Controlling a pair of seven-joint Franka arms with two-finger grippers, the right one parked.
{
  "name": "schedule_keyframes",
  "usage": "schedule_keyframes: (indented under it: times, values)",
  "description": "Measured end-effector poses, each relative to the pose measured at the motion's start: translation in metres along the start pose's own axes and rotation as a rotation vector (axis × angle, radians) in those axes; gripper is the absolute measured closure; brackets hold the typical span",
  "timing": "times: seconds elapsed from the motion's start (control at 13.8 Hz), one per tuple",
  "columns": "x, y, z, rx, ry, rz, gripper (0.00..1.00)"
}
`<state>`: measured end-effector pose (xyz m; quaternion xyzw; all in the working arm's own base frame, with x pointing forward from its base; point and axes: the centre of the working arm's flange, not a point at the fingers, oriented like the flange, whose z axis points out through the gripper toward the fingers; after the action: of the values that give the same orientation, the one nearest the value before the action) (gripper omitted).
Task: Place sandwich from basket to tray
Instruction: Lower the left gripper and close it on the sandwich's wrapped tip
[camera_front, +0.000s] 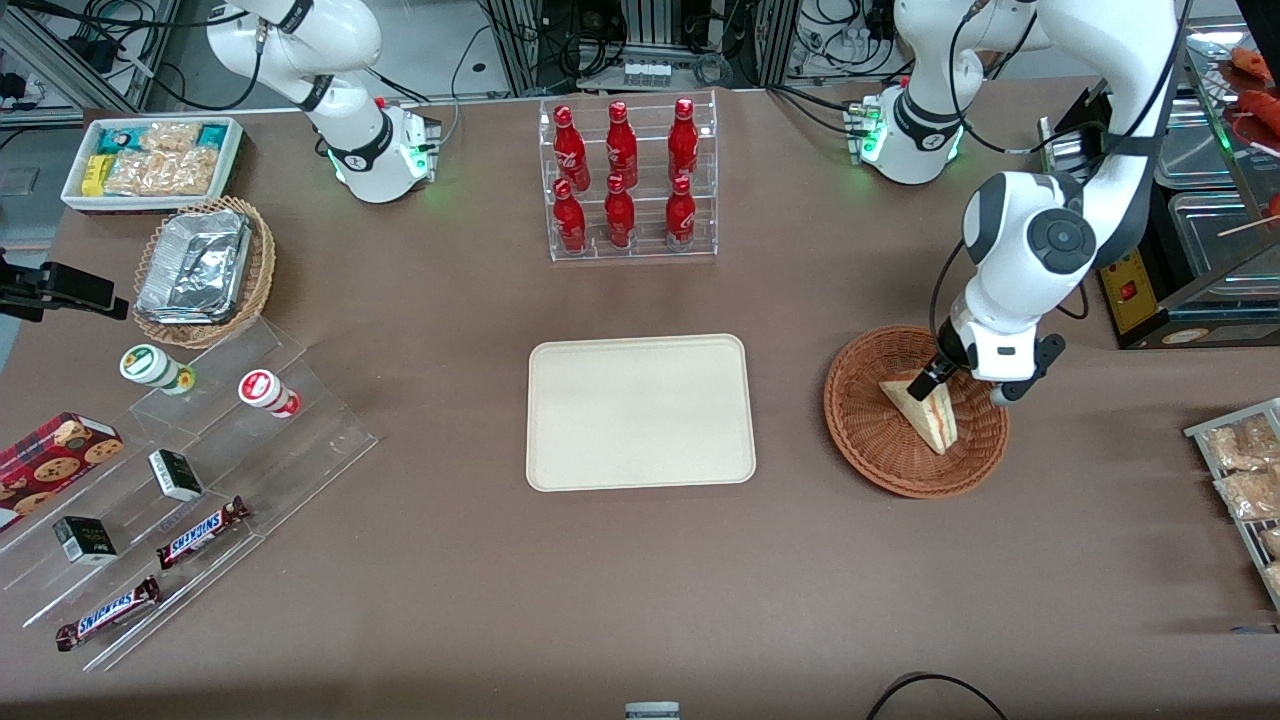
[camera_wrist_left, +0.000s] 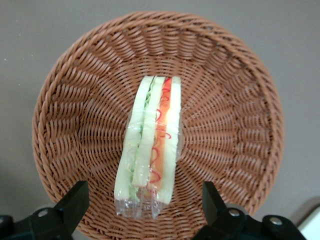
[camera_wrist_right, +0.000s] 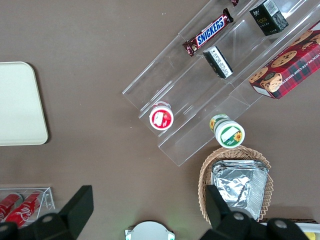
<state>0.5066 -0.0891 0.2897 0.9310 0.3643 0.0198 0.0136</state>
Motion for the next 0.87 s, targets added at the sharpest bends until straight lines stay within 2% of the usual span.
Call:
schedule_keyframes:
  times: [0.44,0.58,0.65,0.87]
  values:
    - [0.005,0.006,0.028,0.026,-0.021,-0.003,0.00]
    - [0.006,0.008,0.033,0.032,-0.025,-0.004,0.04]
    - [0.006,0.008,0.035,0.034,-0.027,-0.004,0.13]
    - [0.006,0.007,0.036,0.036,-0.028,-0.004,0.48]
